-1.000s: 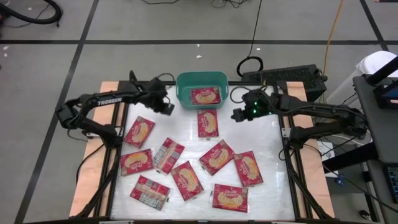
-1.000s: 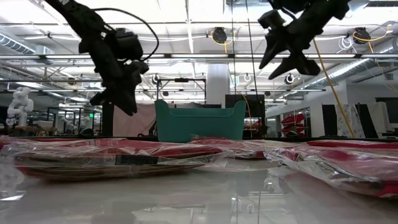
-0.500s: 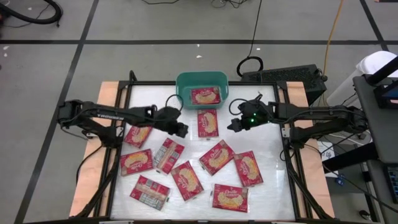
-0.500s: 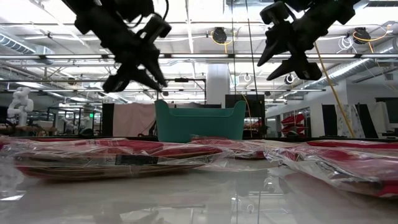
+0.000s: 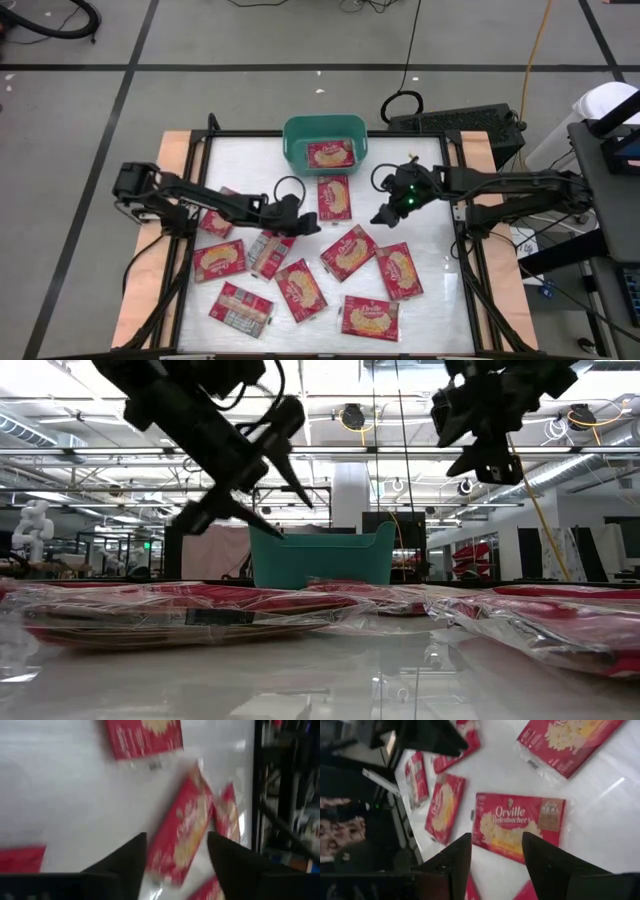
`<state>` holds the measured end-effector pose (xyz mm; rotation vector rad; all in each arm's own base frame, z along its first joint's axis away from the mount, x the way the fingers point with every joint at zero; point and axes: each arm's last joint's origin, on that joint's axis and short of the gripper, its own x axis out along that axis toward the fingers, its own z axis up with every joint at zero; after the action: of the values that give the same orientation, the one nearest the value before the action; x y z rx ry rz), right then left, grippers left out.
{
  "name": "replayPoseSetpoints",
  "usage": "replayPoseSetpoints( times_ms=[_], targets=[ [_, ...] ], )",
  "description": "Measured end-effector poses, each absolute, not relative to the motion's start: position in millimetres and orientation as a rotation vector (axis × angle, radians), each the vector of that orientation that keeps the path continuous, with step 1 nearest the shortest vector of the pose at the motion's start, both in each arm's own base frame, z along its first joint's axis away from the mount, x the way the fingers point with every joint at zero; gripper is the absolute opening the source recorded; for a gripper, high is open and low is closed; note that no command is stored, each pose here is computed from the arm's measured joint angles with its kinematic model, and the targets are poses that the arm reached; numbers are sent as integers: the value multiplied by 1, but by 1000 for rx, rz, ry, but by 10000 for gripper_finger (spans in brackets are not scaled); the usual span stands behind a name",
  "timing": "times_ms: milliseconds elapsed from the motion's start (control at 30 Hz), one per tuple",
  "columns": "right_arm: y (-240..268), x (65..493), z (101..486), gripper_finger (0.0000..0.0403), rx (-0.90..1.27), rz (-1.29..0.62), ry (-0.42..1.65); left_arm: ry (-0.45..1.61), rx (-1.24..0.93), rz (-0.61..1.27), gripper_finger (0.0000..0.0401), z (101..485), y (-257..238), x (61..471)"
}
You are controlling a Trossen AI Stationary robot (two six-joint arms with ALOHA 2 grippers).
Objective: Sort popcorn bags into baskets
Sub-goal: Put the popcorn bag into the green bin
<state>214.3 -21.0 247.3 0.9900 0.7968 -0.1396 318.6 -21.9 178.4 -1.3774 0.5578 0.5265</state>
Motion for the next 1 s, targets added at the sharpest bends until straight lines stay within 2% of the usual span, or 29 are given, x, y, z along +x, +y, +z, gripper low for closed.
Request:
replayPoseSetpoints(
  times_ms=[133,300,567,1000],
  targets=[
    [-17,205,249,169,941,-93,840,456,-1403,616,272,164,-21,328],
    [-14,189,251,169,887,-70,908,398,-1386,733,287,139,-19,334],
    [-11,163,258,169,823,-55,954,354,-1375,743,243,110,-18,347],
    [-11,147,268,169,742,-89,876,358,-1316,826,168,100,1,345]
  ],
)
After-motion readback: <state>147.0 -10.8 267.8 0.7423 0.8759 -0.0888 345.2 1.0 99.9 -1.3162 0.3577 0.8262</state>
